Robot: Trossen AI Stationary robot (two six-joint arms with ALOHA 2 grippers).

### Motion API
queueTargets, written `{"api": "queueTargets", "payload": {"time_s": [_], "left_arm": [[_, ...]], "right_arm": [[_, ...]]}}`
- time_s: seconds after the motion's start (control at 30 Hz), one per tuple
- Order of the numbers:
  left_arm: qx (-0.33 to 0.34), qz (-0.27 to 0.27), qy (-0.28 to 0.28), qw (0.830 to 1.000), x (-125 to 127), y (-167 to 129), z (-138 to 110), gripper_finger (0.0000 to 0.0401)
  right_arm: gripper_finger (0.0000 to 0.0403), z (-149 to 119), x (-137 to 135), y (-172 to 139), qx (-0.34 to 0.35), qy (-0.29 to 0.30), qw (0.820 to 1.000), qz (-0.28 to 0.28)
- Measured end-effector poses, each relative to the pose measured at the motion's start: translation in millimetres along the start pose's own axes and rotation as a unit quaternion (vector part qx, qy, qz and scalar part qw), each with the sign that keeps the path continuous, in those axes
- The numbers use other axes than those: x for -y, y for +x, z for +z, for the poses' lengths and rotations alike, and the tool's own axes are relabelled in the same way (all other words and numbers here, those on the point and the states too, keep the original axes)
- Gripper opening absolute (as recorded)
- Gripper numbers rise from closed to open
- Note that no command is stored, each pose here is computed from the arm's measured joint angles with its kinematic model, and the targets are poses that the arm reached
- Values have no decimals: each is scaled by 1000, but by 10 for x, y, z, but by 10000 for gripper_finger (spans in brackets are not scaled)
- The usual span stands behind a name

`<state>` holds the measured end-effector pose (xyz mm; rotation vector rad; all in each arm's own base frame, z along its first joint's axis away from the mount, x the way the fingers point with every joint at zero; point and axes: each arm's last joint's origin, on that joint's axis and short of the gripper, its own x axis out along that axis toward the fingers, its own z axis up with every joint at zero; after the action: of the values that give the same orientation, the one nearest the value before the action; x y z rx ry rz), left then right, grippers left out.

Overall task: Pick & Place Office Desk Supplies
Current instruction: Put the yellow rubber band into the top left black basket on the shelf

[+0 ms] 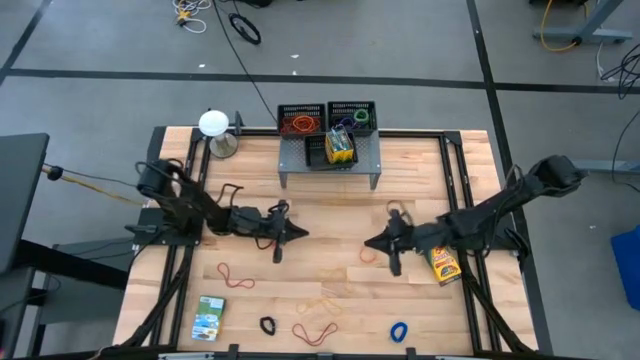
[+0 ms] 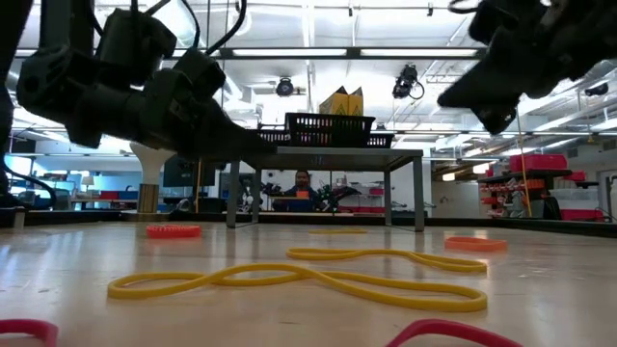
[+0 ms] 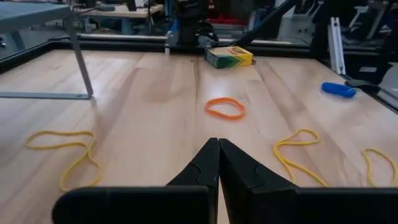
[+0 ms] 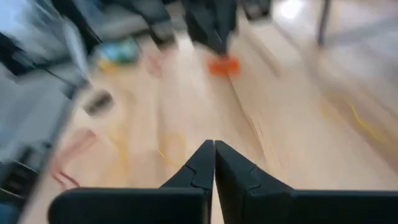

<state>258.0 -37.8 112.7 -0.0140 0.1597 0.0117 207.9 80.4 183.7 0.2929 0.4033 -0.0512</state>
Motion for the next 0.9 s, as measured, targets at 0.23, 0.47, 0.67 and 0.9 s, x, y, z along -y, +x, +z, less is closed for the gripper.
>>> {"api": "queueTargets", "payload": {"time_s": [0.23,0.47,0.67,0.9], "left_arm": [[-11,6,1,1000,6,92,-140,10],[-14,6,3,1000,11,131,-159,10],[-5,5,3,1000,12,132,-136,10],[-2,5,2,1000,12,132,-131,10]], "right_arm": [[94,90,-323,378,-108,-1,992,-69],[138,-65,-573,858,-193,-32,976,-91],[134,-119,-705,1145,-277,-64,951,-121],[115,-195,-712,1360,-310,-46,943,-110]]}}
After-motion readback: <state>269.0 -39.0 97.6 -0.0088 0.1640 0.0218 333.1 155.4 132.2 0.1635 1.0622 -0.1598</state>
